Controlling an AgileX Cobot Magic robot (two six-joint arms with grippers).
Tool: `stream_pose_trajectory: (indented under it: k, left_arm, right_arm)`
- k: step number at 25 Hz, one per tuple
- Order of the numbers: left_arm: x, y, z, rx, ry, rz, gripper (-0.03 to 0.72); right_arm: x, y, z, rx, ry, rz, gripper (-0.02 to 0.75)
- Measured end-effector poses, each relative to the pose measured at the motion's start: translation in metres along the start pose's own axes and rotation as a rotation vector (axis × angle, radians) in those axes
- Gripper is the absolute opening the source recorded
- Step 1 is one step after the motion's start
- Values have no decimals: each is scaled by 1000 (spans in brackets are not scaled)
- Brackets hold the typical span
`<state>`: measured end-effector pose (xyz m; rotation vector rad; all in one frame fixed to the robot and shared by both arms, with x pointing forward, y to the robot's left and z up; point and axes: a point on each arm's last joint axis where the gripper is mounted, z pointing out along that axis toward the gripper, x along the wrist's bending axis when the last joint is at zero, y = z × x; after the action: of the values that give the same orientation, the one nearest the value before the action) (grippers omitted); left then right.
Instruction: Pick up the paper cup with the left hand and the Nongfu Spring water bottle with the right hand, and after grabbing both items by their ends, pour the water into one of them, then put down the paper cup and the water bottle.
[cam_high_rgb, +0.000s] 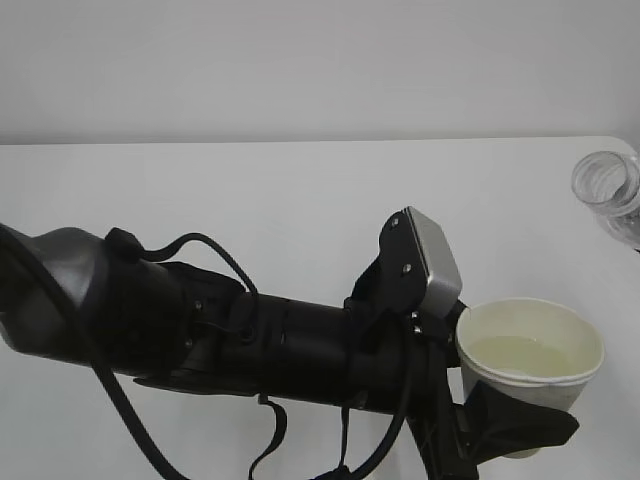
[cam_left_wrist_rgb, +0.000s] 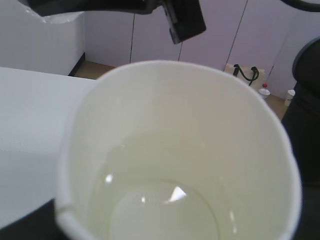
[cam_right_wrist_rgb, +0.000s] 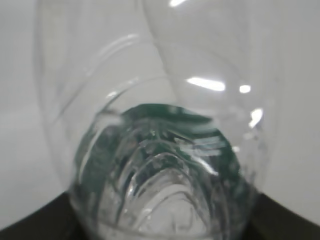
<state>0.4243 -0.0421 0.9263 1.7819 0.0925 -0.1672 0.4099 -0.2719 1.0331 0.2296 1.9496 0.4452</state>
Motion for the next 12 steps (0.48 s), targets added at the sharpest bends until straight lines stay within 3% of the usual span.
stream_pose_trajectory:
  k: [12]
  left_arm:
    - [0,1,0,-6,-5,0,463]
  right_arm:
    - [1,0,0,-1,-5,200,418]
